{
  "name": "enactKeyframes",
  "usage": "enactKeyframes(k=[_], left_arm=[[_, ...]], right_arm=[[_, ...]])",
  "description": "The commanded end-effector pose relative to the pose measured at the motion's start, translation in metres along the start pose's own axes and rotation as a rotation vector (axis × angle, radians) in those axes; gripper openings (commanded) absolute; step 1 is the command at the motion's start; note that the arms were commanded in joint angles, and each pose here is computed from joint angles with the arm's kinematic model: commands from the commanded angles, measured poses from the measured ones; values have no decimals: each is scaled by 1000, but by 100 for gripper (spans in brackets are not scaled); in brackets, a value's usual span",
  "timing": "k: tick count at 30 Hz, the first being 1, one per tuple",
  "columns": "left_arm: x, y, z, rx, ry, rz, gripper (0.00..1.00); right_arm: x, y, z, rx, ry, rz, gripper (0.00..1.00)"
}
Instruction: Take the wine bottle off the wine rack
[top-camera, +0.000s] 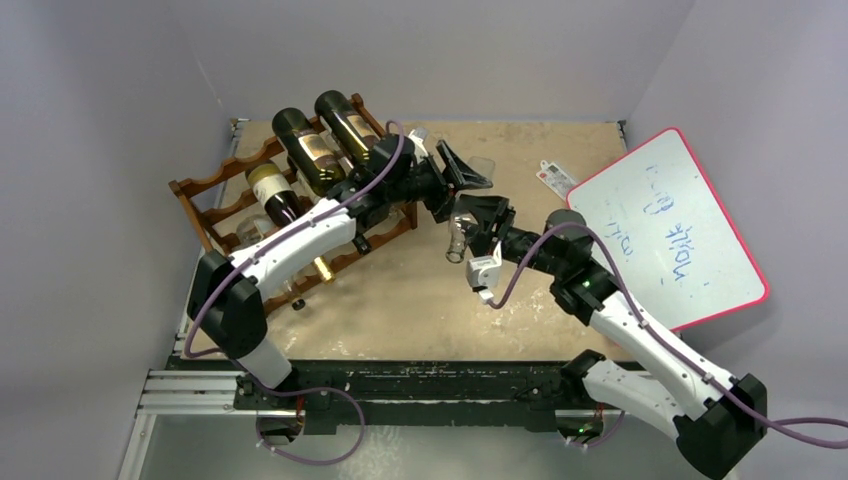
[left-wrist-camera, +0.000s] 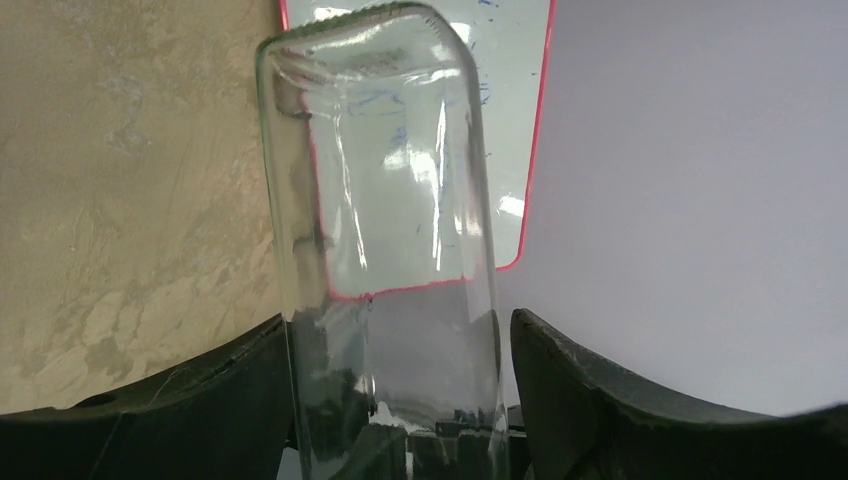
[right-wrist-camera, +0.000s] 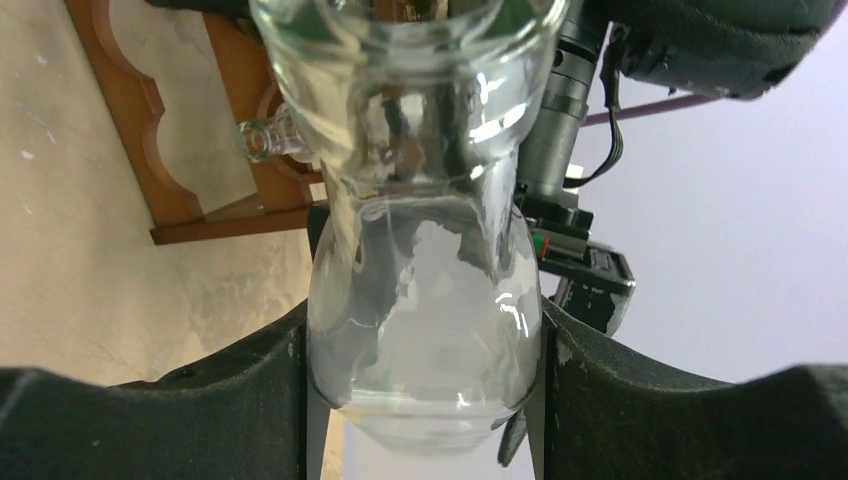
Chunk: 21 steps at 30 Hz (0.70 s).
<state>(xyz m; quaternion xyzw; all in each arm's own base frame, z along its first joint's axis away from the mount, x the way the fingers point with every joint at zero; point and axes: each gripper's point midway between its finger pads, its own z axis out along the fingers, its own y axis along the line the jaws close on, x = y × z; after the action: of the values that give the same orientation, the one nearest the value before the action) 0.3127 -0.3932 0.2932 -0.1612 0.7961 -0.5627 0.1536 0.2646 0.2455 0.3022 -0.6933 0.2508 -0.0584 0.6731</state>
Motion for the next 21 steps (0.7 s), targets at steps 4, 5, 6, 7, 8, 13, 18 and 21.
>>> enactKeyframes(k=[4,5,6,7,8,13,18,21], left_arm=[[-9,-35,-29,83,-94,176,77],[-11,-33,-31,78,-103,188,77],[-14,-32,-33,73,-119,203,78],[-18,-32,-36,63,-139,221,78],[-23,-32,-40,54,-159,241,78],[-45,-36,-59,-20,-265,346,78],[-64,-58,-94,-3,-388,429,94],[-74,-78,-131,-10,-511,509,100]], right_arm=[[-31,-56,-34,282,-68,70,0],[-31,-57,-37,300,-67,79,0],[-31,-57,-40,308,-60,91,0],[-29,-57,-42,310,-48,111,0],[-26,-56,-43,312,-32,140,0],[-17,-53,-47,347,8,308,0],[0,-57,-53,459,64,508,0],[11,-58,-57,544,83,653,0]])
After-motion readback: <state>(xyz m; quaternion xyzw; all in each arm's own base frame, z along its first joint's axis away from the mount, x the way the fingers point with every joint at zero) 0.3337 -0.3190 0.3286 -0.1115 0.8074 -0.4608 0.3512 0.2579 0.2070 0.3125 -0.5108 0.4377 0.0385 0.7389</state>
